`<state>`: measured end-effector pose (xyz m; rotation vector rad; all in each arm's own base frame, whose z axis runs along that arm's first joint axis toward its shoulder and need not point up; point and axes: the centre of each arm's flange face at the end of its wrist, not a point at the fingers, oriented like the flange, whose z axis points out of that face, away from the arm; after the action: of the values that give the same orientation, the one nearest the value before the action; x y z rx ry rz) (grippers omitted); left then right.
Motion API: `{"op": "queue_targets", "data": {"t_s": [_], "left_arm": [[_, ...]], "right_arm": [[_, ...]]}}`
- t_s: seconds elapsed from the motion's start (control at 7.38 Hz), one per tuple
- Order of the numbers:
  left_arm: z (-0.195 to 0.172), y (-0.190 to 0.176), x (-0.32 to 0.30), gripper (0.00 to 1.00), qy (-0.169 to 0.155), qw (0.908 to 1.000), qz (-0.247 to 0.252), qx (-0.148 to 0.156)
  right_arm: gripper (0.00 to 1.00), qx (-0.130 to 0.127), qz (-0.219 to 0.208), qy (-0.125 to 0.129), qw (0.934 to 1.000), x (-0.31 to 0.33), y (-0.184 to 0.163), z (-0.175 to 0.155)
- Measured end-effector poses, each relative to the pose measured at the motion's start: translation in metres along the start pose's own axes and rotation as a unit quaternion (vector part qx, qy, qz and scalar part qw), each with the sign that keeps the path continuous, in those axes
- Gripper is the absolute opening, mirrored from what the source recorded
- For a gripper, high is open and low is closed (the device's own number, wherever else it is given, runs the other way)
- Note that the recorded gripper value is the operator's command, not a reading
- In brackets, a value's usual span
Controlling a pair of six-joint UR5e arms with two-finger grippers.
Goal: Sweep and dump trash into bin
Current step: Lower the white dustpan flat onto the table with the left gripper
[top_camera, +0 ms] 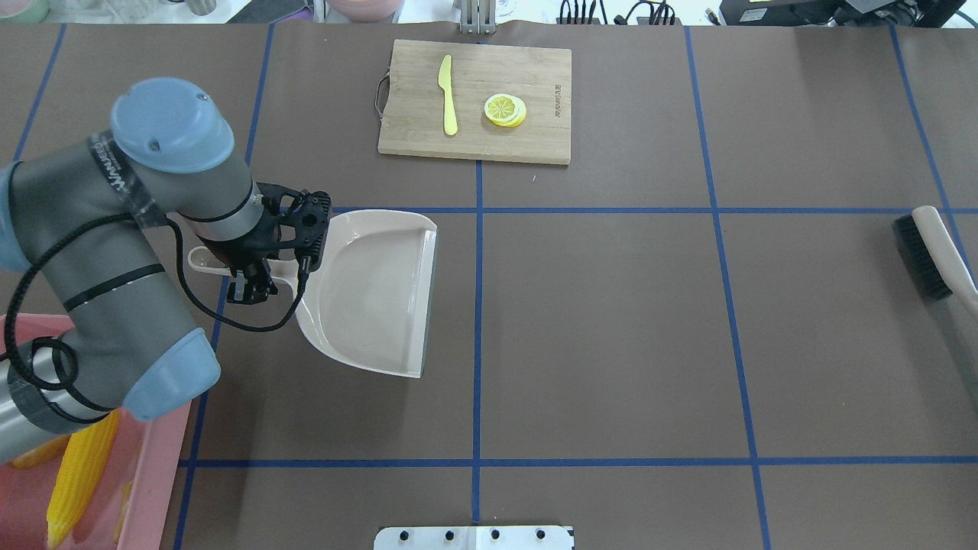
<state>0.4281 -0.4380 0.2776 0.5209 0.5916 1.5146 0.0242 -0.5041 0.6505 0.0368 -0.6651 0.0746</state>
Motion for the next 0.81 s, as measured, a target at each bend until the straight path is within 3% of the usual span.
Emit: {"op": "queue_targets", "data": {"t_s": [0.27,0.81], "left_arm": [[0.021,-0.016,0.013,0.0,0.006,0.9999,-0.016,0.003],[0.041,-0.032,0.026,0.0,-0.001,1.0,-0.002,-0.002]], "right_arm": [[1.0,0.0,0.0,0.0,1.0,0.0,0.0,0.0],[1.0,0.0,-0.001,-0.001,1.0,0.0,0.0,0.0]]}}
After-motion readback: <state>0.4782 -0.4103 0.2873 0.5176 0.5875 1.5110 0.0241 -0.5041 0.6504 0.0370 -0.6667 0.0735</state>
